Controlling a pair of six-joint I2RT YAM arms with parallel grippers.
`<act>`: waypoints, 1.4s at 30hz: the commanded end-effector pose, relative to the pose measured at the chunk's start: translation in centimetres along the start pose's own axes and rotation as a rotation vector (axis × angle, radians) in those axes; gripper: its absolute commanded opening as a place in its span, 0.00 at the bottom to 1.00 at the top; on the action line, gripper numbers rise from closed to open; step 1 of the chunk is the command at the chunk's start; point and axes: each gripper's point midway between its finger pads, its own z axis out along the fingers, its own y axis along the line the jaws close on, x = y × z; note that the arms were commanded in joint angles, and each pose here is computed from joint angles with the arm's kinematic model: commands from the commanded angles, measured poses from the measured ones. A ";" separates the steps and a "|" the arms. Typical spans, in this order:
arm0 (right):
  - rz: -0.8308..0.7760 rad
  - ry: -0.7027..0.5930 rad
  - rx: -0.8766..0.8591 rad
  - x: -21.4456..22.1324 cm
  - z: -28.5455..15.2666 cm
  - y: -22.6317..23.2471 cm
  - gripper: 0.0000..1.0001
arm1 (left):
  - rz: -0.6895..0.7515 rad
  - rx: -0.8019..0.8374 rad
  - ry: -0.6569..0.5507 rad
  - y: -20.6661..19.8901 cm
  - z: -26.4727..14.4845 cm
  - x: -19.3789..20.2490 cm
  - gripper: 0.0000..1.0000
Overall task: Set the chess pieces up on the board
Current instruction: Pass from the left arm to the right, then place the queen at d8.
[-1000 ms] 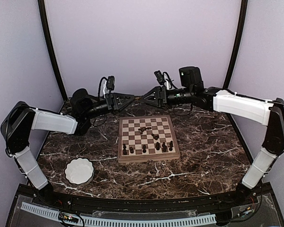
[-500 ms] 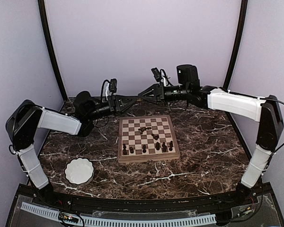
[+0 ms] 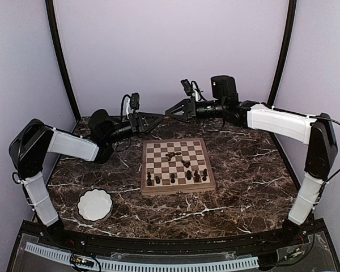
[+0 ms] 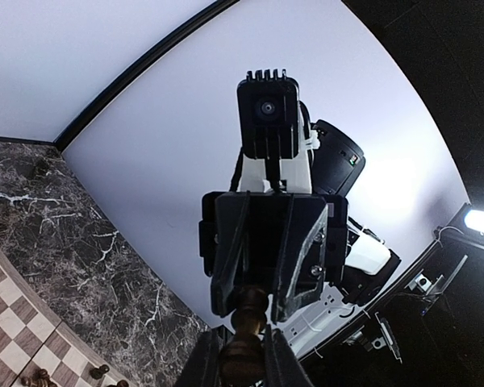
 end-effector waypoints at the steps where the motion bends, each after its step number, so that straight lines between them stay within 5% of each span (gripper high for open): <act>1: -0.041 -0.015 -0.033 -1.4 0.2 1.0 0.24 | 0.043 0.038 -0.039 -1.2 0.1 -1.5 0.00; 4: -0.039 -0.010 -0.027 -1.4 0.3 0.8 0.22 | 0.039 0.040 -0.042 -0.9 0.2 -1.7 0.00; 8: -0.058 -0.012 -0.024 -1.8 0.2 1.0 0.05 | 0.030 0.037 -0.038 -0.6 0.4 -1.7 0.03; 14: -0.094 0.021 0.089 -1.5 -0.7 0.1 0.03 | 0.025 -0.165 -0.022 2.5 -0.7 -1.9 0.39; 16: -0.104 0.051 0.175 -1.0 -1.3 -1.1 0.03 | 0.057 -0.215 -0.016 2.6 -1.5 -1.9 0.64; 20: -0.122 0.183 0.404 1.8 -2.6 -4.5 0.03 | 0.099 -0.340 0.033 3.2 -3.4 -1.4 0.77; 29: -0.241 0.606 0.713 10.5 -2.0 -8.1 0.01 | 0.148 -0.823 0.140 6.5 -9.9 -0.4 0.80; 42: -0.266 0.795 0.790 16.0 -0.5 -10.3 0.02 | 0.129 -0.872 0.169 6.7 -10.6 -0.2 0.80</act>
